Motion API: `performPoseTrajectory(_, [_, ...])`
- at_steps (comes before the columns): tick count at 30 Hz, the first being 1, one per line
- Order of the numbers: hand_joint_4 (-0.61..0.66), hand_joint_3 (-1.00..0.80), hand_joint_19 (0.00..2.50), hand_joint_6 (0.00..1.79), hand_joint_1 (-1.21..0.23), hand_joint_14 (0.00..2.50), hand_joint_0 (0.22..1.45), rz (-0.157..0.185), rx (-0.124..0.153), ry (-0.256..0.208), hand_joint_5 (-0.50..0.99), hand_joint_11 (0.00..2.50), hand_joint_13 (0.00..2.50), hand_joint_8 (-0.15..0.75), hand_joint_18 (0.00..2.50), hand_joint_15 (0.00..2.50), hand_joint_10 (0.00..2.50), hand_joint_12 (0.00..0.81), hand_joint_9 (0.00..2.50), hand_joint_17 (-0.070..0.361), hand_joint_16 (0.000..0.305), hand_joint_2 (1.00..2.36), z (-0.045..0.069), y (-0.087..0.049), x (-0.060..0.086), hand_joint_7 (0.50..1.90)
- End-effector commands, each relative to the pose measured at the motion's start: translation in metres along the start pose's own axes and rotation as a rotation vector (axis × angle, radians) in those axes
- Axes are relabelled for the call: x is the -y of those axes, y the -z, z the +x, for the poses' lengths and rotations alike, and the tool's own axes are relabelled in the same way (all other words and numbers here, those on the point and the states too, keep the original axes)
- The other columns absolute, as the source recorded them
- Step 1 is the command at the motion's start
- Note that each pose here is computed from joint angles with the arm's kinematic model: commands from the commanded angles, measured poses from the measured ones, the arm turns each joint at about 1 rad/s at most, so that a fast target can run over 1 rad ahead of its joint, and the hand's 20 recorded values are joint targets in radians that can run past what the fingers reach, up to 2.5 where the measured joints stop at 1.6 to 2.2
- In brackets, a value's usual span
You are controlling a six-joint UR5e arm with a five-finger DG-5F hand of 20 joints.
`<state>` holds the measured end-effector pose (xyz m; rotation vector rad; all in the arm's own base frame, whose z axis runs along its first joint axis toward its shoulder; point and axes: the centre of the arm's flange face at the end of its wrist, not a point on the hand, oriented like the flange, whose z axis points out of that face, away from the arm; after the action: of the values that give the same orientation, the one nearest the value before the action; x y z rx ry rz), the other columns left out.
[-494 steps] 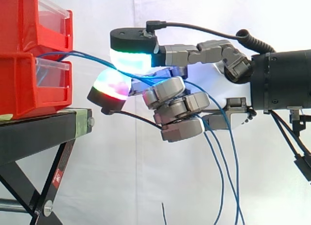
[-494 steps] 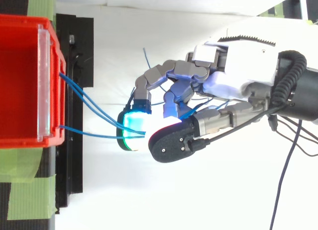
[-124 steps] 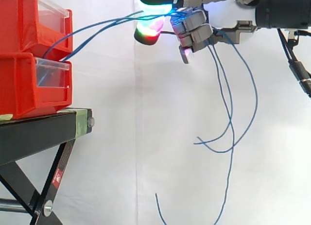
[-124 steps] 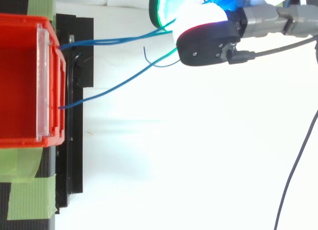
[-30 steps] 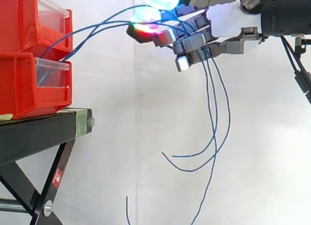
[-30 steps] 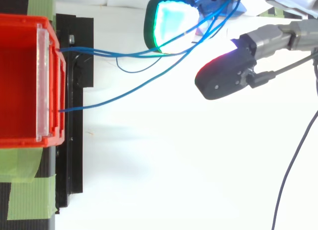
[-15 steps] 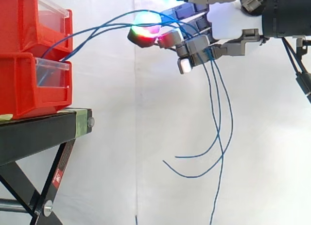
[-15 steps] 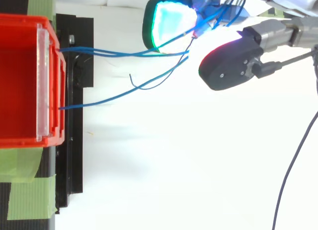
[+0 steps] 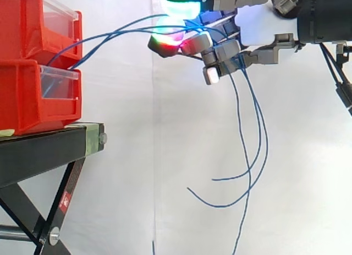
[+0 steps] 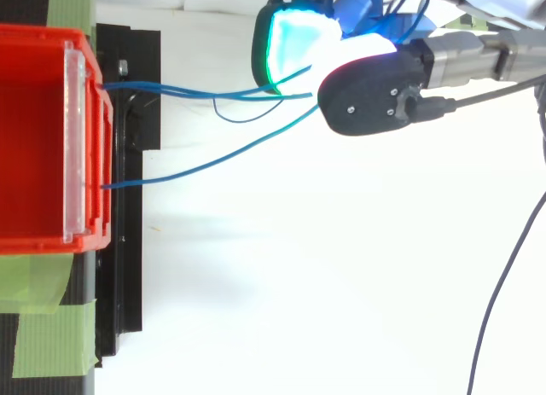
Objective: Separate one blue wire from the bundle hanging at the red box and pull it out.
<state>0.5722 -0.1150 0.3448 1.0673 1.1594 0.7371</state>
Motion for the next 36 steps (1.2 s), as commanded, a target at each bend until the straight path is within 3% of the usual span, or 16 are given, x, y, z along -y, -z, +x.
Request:
performPoseTrajectory(1, [0.21,-0.21,1.31,0.84,-0.66,2.12,0.60,0.003,0.000,0.005,-0.19,1.58,0.44,0.260,0.68,1.54,0.62,0.363,0.77,0.091,0.041,1.02,0.000,0.000,0.001,1.11])
performPoseTrajectory(11, [0.15,-0.06,1.28,0.84,-0.74,1.96,0.60,0.005,-0.004,0.005,-0.16,1.57,0.54,0.271,0.79,1.62,0.60,0.375,0.86,0.100,0.044,1.03,0.002,0.000,0.001,1.17])
performPoseTrajectory(12, [0.15,-0.04,1.28,0.84,-0.75,1.75,0.59,0.003,-0.004,0.004,-0.15,1.58,0.57,0.269,0.79,1.60,0.56,0.381,0.89,0.100,0.045,1.03,0.001,0.001,0.000,1.19])
performPoseTrajectory(13, [0.15,-0.03,1.27,0.84,-0.75,1.69,0.59,0.003,-0.004,0.006,-0.15,1.57,0.57,0.269,0.79,1.61,0.55,0.379,0.89,0.100,0.045,1.03,0.001,0.001,0.000,1.19])
performPoseTrajectory(17, [0.14,0.00,1.28,0.83,-0.77,0.49,0.59,0.002,-0.003,0.005,-0.14,1.64,0.71,0.269,0.71,1.68,0.32,0.364,0.90,0.098,0.043,1.03,0.002,0.000,0.000,1.24])
performPoseTrajectory(20, [0.15,0.01,1.27,0.83,-0.78,0.09,0.59,0.004,-0.007,0.000,-0.14,1.66,0.72,0.267,0.63,1.73,0.23,0.357,0.90,0.095,0.042,1.03,0.003,0.001,0.000,1.26])
performPoseTrajectory(21, [0.16,0.02,1.22,0.83,-0.78,0.01,0.59,0.003,-0.005,-0.002,-0.14,1.67,0.67,0.267,0.57,1.57,0.13,0.364,0.89,0.094,0.042,1.03,0.002,0.001,-0.001,1.27])
performPoseTrajectory(25, [0.16,0.01,1.08,0.82,-0.79,0.03,0.59,0.009,-0.006,0.010,-0.13,1.56,0.51,0.276,0.45,1.16,0.00,0.359,0.87,0.093,0.041,1.03,0.003,0.001,0.001,1.29])
performPoseTrajectory(27, [0.16,0.02,0.88,0.82,-0.79,0.03,0.59,0.009,-0.006,0.010,-0.13,1.33,0.37,0.286,0.33,0.84,0.01,0.336,0.82,0.096,0.043,1.03,0.002,0.001,0.000,1.30])
performPoseTrajectory(31, [0.16,0.02,0.65,0.82,-0.79,0.02,0.59,0.025,-0.014,0.018,-0.13,1.14,0.31,0.291,0.23,0.67,0.02,0.328,0.77,0.098,0.044,1.03,0.003,0.003,0.002,1.30])
performPoseTrajectory(36, [0.17,0.02,0.48,0.82,-0.79,0.02,0.59,0.113,-0.059,0.072,-0.13,1.01,0.23,0.290,0.12,0.54,0.02,0.324,0.73,0.101,0.045,1.03,0.007,0.014,0.011,1.30])
